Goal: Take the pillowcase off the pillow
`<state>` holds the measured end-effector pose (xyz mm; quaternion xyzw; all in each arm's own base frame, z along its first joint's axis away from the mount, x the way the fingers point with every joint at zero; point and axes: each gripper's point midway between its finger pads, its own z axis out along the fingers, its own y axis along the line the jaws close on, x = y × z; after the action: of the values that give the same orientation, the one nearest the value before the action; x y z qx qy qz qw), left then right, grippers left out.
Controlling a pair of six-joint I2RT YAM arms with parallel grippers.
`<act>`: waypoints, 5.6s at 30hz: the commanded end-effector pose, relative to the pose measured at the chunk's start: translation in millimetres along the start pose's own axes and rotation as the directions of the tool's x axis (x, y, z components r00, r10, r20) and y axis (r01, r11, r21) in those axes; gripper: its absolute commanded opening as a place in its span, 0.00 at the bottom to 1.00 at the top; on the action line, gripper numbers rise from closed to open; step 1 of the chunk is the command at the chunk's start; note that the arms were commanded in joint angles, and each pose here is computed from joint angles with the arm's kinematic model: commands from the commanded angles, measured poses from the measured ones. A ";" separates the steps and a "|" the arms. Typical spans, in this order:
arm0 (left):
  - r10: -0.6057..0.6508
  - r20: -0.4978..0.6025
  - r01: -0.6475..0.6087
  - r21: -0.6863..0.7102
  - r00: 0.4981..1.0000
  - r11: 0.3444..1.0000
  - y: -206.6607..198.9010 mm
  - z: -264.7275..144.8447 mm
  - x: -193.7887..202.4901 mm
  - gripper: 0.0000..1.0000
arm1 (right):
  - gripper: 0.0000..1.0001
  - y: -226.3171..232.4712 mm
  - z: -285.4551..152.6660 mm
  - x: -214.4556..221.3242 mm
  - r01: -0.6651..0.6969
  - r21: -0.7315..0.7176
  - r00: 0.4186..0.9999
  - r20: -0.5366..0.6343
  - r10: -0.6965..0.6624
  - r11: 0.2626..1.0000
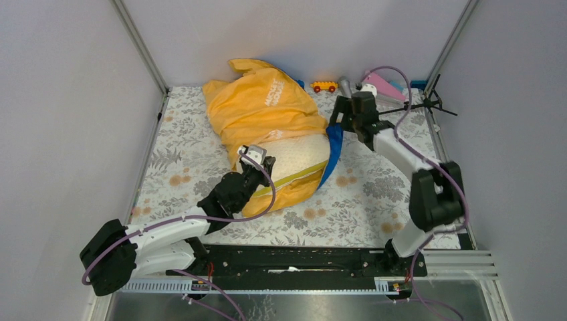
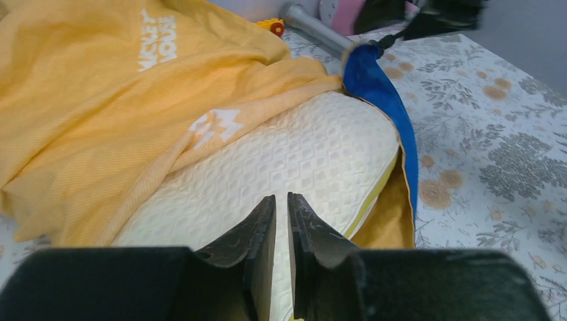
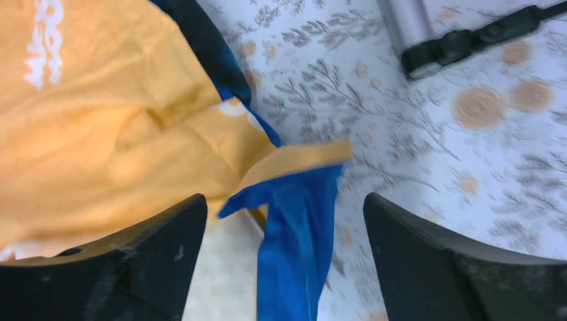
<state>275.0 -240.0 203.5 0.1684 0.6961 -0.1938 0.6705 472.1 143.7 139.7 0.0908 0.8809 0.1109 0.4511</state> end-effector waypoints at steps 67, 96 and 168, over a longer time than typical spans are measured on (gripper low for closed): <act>0.036 -0.142 -0.064 -0.195 0.989 0.979 22.2 36.4 36.7 0.59 | 0.00 -101.7 -113.7 92.5 -0.221 0.184 0.924 0.355 0.145 0.958; -0.195 -0.058 0.175 -0.249 0.979 0.953 90.5 23.3 28.4 0.94 | 0.04 -3.6 -59.3 159.7 -0.027 -0.198 0.992 -0.128 0.002 0.980; -0.398 -0.198 0.308 -0.371 0.896 0.876 146.1 53.9 76.4 0.48 | 0.00 -68.5 -89.0 115.1 -0.175 0.030 0.969 0.184 0.167 0.984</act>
<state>384.0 -132.9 104.1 -0.0695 0.8335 -0.1489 0.5275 323.1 98.1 74.3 0.1869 0.8370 0.1158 0.5010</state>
